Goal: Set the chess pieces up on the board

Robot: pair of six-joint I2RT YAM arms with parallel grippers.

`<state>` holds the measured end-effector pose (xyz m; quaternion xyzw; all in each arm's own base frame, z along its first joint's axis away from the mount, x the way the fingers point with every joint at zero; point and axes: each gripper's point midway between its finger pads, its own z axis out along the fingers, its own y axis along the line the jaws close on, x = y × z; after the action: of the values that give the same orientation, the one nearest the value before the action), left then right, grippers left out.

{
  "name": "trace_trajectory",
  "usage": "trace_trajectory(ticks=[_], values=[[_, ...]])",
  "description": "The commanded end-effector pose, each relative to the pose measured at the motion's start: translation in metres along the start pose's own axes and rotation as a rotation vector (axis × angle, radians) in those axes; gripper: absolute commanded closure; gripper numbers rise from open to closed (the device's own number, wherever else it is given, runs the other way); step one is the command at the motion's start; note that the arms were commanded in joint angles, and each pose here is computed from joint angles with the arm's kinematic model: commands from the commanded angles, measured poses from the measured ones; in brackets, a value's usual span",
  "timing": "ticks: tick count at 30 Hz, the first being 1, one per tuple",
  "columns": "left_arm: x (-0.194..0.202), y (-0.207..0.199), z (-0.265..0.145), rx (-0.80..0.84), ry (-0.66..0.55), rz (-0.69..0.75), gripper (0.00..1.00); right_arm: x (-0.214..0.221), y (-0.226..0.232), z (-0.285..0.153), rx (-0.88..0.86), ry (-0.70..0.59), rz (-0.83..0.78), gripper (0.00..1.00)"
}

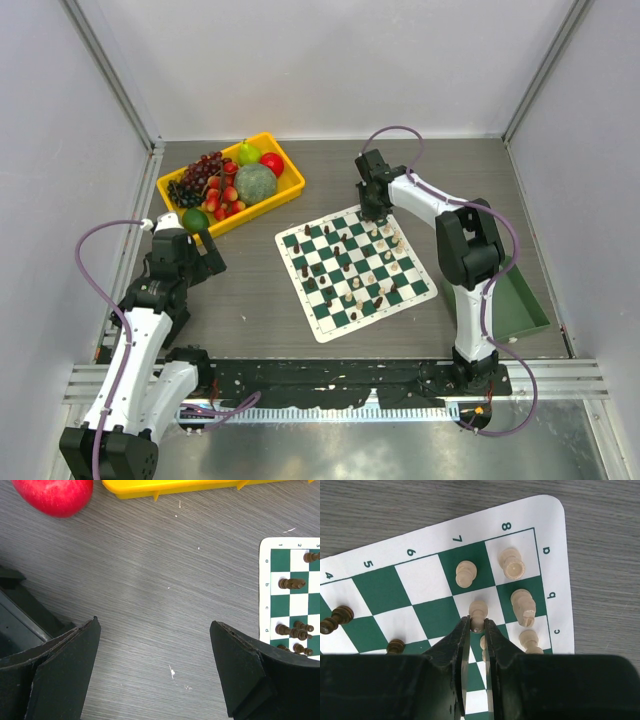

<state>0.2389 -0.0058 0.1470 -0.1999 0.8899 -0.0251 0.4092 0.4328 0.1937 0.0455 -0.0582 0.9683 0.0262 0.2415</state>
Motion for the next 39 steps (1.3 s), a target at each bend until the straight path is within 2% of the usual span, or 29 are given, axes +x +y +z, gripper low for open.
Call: trace_trajectory(ticks=[1,11,31,37,39], values=[[-0.0050,-0.0008,0.0012,0.006,-0.025,-0.002,0.01,-0.0098,0.0048,-0.0023,-0.017,-0.024,0.013,0.84],[-0.0052,-0.0012,0.0013,0.008,-0.025,-0.004,0.01,-0.0150,0.0065,-0.0053,-0.026,-0.027,0.007,0.78],[-0.0052,-0.0040,0.0023,0.019,-0.020,-0.007,0.01,-0.0078,0.0047,-0.0025,-0.018,0.000,0.004,0.80],[-0.0056,-0.0046,0.0026,0.021,-0.019,-0.008,0.01,-0.0090,0.0053,-0.0030,-0.020,-0.001,0.002,0.76],[-0.0055,-0.0044,0.0023,0.021,-0.019,-0.007,0.01,-0.0109,0.0060,-0.0041,-0.023,-0.006,0.003,0.72]])
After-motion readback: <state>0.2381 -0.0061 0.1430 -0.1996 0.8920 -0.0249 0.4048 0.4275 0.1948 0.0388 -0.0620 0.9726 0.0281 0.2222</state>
